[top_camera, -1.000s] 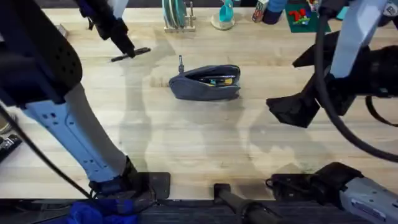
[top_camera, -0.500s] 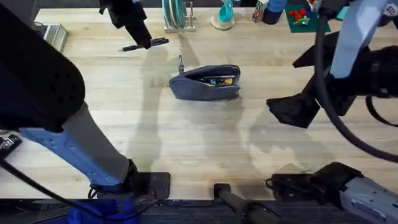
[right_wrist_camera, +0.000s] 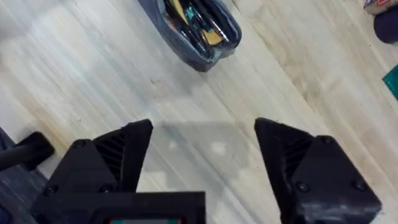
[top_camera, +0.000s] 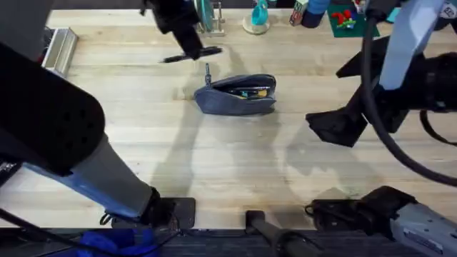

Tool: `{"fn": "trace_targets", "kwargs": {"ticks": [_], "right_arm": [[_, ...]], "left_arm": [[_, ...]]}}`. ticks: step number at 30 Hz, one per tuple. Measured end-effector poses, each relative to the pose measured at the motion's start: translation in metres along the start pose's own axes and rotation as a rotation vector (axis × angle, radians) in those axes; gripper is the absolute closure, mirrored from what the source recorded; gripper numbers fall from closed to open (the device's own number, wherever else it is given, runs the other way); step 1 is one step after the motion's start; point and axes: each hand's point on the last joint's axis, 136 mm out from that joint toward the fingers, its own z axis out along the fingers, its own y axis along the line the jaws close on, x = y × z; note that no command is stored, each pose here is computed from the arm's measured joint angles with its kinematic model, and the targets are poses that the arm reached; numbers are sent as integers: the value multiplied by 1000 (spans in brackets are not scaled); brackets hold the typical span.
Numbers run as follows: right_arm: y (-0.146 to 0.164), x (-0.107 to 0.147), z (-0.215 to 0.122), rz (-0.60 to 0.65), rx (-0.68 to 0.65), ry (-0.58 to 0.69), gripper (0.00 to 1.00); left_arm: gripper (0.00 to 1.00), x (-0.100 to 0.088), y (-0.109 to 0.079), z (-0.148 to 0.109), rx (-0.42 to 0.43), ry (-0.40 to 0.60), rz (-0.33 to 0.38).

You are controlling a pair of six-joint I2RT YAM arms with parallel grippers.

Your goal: Unzip the bag, pick up the pens from the table one at a time and place them inside, then zip the bag closed.

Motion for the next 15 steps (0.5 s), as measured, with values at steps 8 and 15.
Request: {"fn": "trace_targets", "kwargs": {"ticks": [8, 15], "right_arm": [[0, 0, 0, 0, 0, 0, 5], [0, 0, 0, 0, 0, 0, 6]], "left_arm": [[961, -38, -41, 11, 50, -6, 135], [960, -58, -65, 17, 75, -14, 185]]}}
